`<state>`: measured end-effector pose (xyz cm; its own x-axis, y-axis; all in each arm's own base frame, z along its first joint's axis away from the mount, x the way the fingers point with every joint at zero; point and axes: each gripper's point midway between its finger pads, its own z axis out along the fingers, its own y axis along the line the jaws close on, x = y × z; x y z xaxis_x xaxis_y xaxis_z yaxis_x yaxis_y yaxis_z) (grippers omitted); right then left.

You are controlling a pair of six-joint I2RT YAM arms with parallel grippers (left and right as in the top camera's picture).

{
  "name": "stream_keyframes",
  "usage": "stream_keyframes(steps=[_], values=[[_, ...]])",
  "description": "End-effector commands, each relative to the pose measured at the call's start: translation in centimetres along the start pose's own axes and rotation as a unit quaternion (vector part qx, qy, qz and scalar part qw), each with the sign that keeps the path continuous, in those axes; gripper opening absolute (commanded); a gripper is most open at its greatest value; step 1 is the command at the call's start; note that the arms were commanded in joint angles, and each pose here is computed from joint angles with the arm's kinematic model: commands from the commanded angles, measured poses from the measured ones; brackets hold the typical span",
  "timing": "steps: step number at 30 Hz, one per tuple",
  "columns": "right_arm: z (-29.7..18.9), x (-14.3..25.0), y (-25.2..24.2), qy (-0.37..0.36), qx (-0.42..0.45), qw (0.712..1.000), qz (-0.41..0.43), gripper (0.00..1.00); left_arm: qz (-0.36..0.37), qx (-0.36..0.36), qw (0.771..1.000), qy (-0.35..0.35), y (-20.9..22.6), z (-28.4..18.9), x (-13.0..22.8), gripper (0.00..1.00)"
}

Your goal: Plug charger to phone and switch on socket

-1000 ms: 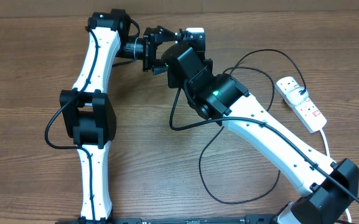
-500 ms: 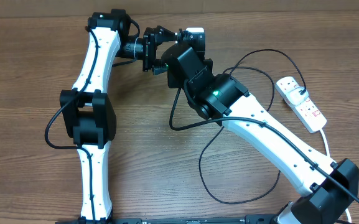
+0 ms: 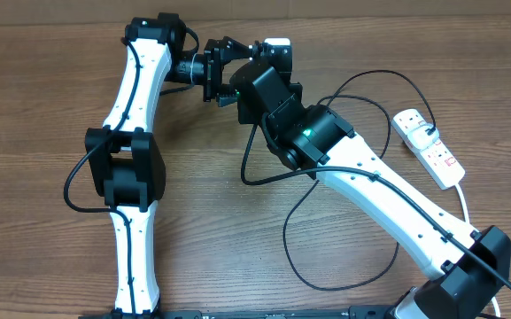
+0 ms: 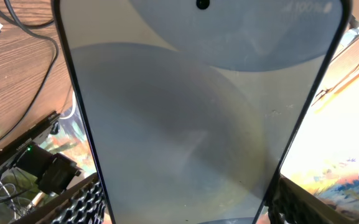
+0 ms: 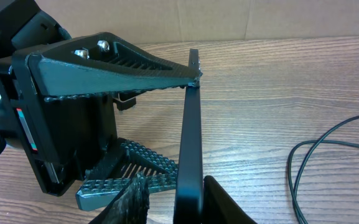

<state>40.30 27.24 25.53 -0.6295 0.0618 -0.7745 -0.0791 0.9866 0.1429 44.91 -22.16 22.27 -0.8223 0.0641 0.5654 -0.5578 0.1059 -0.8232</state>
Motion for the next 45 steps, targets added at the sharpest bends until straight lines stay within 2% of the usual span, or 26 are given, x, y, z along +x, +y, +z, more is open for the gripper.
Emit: stream_keyframes(steps=[1, 14, 19, 42, 45], values=[[-0.2, -0.5, 0.1, -0.007, -0.004, 1.0, 0.006, 0.28, 0.028, 0.031, 0.999, 0.01, -1.6, -0.6, 0.6, 0.73], [-0.1, -0.4, 0.1, -0.005, -0.002, 1.0, 0.005, 0.28, 0.032, 0.031, 0.999, 0.01, -1.6, -0.6, 0.6, 0.73], [0.0, -0.4, 0.0, -0.005, 0.0, 1.0, 0.005, 0.25, 0.032, 0.031, 0.999, 0.01, -1.6, -0.6, 0.6, 0.73], [1.2, 0.1, -0.2, -0.005, 0.017, 1.0, 0.001, 0.23, 0.038, 0.031, 0.999, 0.01, -1.6, -0.6, 0.6, 0.73], [1.2, 0.1, -0.2, -0.005, 0.017, 1.0, 0.001, 0.2, 0.041, 0.031, 0.999, 0.01, -1.6, -0.6, 0.6, 0.73]])
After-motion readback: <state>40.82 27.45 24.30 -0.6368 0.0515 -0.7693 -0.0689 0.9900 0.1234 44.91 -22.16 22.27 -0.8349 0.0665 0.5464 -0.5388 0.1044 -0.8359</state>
